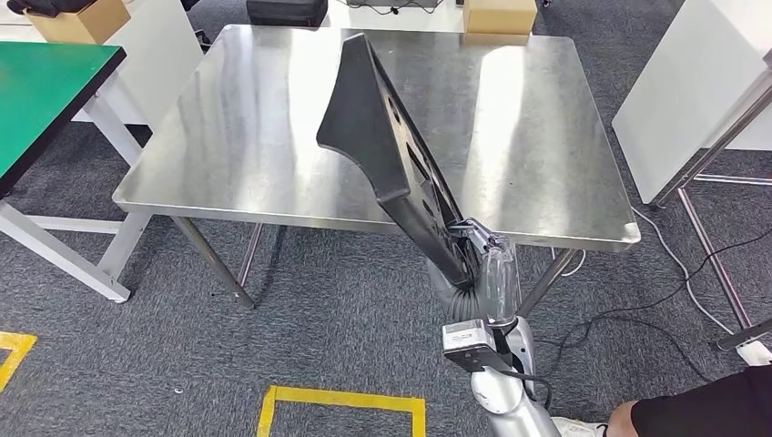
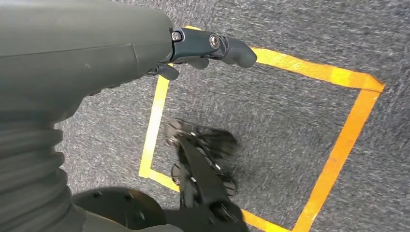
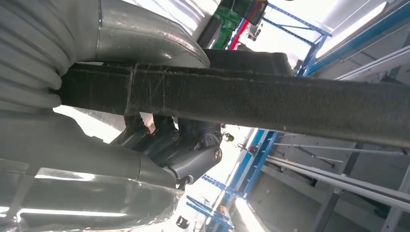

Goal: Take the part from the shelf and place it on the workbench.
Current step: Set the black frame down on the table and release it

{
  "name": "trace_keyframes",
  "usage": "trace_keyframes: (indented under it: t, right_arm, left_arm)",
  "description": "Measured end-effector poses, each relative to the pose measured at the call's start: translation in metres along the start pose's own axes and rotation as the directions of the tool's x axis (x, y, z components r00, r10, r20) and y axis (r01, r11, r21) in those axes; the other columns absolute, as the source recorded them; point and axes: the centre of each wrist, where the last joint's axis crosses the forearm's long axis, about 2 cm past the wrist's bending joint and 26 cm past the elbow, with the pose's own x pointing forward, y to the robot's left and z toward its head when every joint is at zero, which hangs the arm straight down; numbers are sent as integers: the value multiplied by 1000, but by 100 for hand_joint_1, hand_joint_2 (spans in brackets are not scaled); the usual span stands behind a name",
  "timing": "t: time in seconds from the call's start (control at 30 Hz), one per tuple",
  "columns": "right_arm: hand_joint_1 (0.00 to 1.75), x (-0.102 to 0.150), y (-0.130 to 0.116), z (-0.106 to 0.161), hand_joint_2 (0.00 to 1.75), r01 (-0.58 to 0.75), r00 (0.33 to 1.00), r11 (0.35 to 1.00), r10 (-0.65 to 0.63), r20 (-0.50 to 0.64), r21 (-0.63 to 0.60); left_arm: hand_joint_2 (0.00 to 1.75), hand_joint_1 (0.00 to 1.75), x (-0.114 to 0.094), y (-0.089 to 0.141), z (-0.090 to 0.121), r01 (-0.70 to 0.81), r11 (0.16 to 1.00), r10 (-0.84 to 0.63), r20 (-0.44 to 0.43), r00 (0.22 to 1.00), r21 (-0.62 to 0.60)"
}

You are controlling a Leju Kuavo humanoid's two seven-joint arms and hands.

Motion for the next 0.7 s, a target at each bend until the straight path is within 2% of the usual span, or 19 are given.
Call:
trace_keyframes:
  t: [0.37, 0.7]
  right_arm:
    - [155, 2, 6, -6, 175, 14, 1000, 1000, -15, 4, 22]
    - [155, -4, 23, -9, 175, -13, 1000, 995, 12, 13, 95]
  left_arm:
    - [175, 0, -1, 2, 0, -22, 1000, 22, -11, 1000, 22]
    - [175, 0, -1, -3, 1, -41, 999, 42, -27, 999, 32]
